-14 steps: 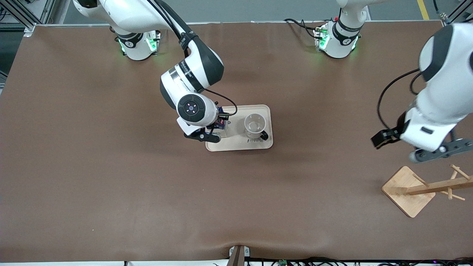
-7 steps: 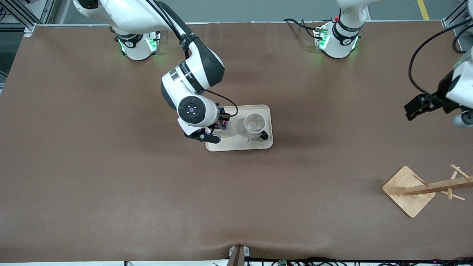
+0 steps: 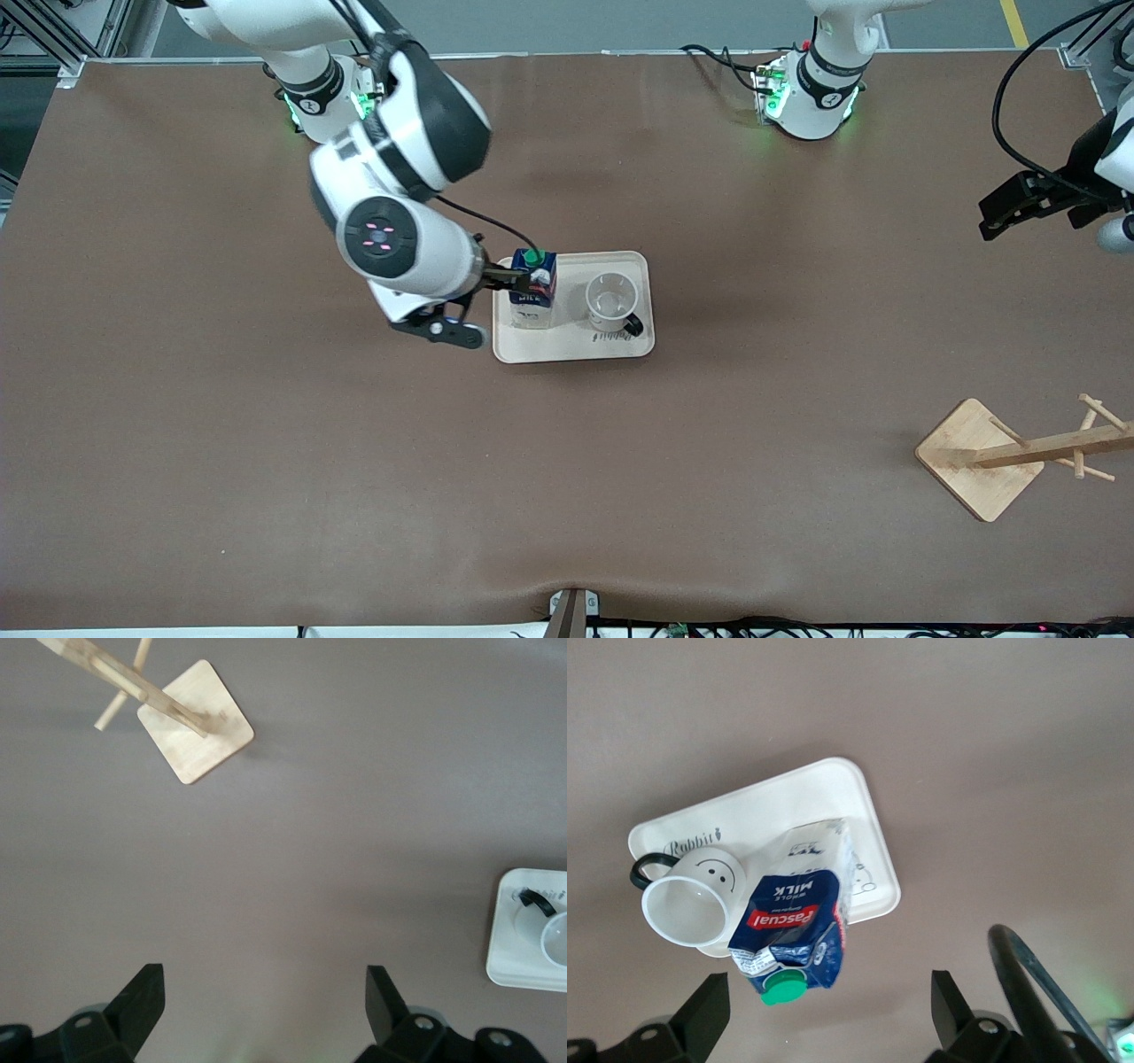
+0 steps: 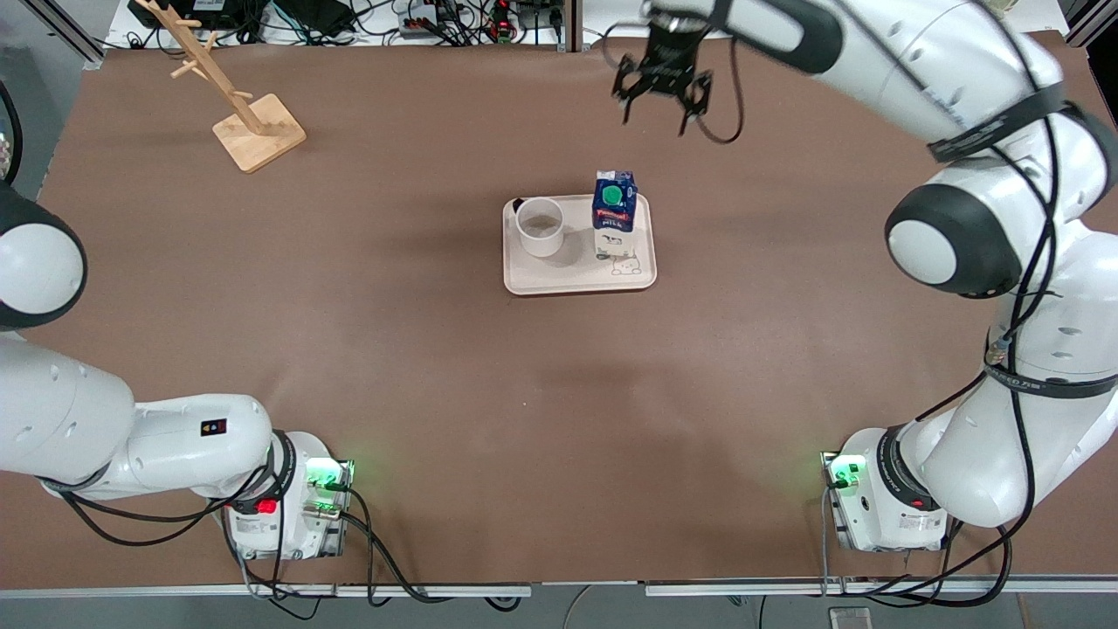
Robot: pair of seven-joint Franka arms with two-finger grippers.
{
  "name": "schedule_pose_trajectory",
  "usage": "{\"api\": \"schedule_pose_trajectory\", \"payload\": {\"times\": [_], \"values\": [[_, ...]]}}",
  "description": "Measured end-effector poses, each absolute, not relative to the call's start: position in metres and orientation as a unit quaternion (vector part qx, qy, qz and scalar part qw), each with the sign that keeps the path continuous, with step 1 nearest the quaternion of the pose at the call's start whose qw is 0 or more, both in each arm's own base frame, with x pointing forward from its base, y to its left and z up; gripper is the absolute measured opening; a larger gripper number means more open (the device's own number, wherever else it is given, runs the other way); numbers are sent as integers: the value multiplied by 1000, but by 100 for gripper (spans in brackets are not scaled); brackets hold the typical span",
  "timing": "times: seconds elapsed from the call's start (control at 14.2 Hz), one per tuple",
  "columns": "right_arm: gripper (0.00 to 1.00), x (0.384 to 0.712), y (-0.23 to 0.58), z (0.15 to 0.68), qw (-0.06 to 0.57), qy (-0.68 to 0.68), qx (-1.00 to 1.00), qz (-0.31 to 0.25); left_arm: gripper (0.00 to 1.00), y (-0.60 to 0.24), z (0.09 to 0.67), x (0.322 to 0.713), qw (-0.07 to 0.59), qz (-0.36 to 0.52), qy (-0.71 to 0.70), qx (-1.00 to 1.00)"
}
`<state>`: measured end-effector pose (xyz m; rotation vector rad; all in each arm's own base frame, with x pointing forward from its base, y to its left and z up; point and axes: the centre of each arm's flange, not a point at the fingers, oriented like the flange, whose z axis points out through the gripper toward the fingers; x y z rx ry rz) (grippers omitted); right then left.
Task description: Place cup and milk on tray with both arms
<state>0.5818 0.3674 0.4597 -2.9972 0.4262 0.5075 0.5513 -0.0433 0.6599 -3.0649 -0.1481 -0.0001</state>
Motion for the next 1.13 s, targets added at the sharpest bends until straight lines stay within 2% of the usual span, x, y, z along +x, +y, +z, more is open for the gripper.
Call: {"api": "schedule_pose_trajectory", "payload": {"times": [0.21, 0.35, 0.42, 0.56, 0.7, 0.91, 1.13], "values": [[100, 605, 303, 490, 9, 172, -971, 168, 100, -50, 658, 535, 34, 8, -42, -999], [100, 610, 274, 512, -36, 184, -973, 137, 100, -54, 658, 526, 31, 9, -39, -999], [100, 610, 265, 528, -33, 190, -973, 123, 100, -55, 659, 523, 30, 9, -38, -999], [100, 614, 235, 564, 46, 216, -966, 137, 100, -59, 661, 520, 31, 8, -35, -999], [100, 626, 179, 585, 88, 228, -961, 133, 100, -61, 659, 520, 31, 9, -33, -999], [100, 623, 96, 611, 91, 174, -974, 114, 100, -61, 657, 521, 31, 10, -32, -999], [100, 604, 25, 634, 51, 185, -977, 90, 100, -62, 657, 521, 31, 11, -32, -999]]}}
